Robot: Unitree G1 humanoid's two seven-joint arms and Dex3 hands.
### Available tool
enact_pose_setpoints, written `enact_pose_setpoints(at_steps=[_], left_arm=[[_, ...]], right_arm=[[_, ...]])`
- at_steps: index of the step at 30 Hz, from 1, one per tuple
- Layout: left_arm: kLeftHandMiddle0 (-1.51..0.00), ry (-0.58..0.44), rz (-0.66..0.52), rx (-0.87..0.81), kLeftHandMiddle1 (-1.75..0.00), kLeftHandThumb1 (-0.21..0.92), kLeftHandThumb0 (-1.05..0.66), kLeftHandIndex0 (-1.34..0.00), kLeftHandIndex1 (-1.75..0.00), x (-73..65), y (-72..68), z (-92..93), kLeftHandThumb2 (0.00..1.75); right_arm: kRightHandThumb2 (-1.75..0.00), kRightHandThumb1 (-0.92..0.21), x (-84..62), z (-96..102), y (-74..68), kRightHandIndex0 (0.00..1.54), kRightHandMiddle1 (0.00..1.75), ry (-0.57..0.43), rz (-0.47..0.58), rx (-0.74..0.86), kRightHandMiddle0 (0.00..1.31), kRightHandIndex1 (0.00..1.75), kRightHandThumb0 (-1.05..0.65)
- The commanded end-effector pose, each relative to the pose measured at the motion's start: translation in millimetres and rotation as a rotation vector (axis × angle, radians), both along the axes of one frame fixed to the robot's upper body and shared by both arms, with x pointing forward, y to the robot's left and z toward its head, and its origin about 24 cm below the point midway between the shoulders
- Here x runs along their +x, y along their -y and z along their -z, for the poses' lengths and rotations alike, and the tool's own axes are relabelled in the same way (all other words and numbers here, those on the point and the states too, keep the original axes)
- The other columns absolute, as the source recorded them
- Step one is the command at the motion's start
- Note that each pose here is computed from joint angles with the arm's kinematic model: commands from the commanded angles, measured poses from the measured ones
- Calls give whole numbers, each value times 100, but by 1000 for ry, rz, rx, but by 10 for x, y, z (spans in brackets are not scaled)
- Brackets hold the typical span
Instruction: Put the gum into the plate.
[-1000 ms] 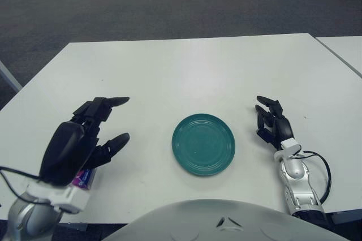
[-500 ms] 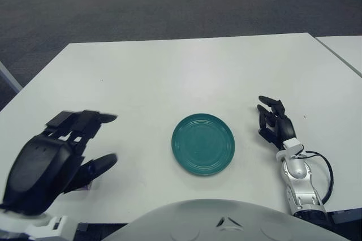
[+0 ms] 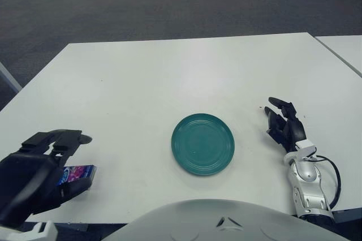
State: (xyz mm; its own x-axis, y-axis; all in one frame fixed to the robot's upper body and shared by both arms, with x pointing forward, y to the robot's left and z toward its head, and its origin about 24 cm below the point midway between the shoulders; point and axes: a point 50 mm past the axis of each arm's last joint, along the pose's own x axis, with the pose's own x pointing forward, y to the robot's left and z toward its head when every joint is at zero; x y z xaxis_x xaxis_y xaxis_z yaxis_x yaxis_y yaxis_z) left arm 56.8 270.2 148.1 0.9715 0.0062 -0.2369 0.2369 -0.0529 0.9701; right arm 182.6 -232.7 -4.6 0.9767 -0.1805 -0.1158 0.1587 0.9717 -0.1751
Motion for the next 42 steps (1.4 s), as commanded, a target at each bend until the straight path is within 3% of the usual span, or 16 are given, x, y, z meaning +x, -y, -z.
enact_pose_setpoints(at_steps=[1,22,30,42], left_arm=[[-39,-41,-18,36,-10,92,-102,-11,-103,-6,-80,21,45],[-17,-276,12,-46,0,92,-105,-4,-105,-50,-239,189,42],[-9,-333,40,-119,0,92,-105,-2,-104,-63,-240,236,38],[-5,-409,57,-119,0,92,-105,-3,-117,-61,-232,376,26]], right_arm=[[-81,-92,-184,230,4,53,89,-150,34,52,7,4,-68],[-82,-92,-159,168,123,56,87,-155,68,67,9,4,-66],[-83,-92,-162,155,138,56,85,-157,85,61,8,4,-66],[-83,-92,-143,156,161,54,85,-177,83,66,9,2,-67]])
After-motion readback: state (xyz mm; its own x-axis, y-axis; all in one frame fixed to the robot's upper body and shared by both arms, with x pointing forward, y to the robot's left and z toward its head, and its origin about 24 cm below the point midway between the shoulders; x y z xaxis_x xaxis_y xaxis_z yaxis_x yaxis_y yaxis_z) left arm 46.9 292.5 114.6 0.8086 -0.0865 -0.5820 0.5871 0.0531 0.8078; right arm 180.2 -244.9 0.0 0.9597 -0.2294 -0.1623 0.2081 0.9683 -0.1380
